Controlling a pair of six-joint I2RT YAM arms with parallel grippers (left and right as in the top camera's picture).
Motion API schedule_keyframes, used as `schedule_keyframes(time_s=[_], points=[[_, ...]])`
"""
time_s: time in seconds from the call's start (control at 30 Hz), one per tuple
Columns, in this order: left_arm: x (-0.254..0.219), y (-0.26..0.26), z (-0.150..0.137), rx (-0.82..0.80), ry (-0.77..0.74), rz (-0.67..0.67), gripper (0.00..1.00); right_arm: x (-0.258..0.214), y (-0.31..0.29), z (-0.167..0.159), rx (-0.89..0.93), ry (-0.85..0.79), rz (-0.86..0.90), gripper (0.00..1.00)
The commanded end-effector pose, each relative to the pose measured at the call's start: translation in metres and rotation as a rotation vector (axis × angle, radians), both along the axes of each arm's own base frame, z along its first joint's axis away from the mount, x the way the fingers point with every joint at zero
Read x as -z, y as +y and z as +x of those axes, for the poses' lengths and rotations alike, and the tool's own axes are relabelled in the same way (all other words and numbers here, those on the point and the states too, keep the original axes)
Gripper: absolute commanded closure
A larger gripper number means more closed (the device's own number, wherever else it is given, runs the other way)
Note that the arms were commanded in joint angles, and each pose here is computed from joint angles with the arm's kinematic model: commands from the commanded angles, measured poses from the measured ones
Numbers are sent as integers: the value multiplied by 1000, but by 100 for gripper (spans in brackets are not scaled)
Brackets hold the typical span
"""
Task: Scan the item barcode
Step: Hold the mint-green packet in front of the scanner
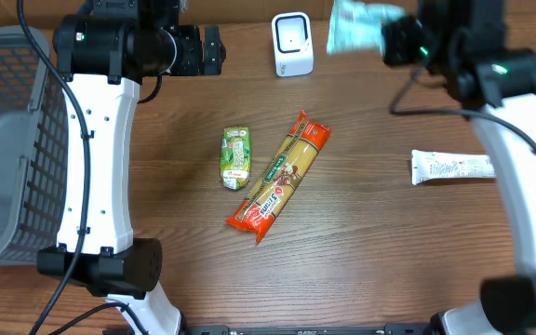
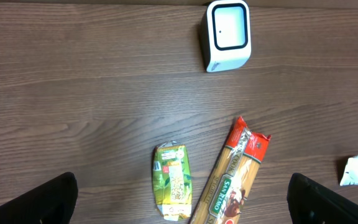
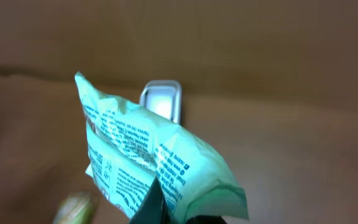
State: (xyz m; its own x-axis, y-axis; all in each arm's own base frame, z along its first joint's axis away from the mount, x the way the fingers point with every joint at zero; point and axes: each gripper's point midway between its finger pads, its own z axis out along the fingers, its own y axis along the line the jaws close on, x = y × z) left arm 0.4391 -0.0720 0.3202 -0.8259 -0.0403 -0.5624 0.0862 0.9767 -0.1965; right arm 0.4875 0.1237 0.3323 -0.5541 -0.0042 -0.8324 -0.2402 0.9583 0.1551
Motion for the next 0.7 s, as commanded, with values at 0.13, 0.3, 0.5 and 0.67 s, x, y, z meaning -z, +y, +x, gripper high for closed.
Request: schedule_keyframes(time_s=[0.13, 0.3, 0.5, 0.67], points=[[0, 0, 2, 11, -5, 13, 0, 6, 23, 72, 21, -298, -524, 96], [0, 0, 2, 11, -5, 13, 0, 29, 52, 96, -114, -392, -818, 96], [0, 0, 2, 11, -5, 13, 0, 45, 64, 121, -77, -470, -991, 96], [0, 0, 2, 11, -5, 13, 0, 57, 78, 139, -94, -568, -1111, 96]])
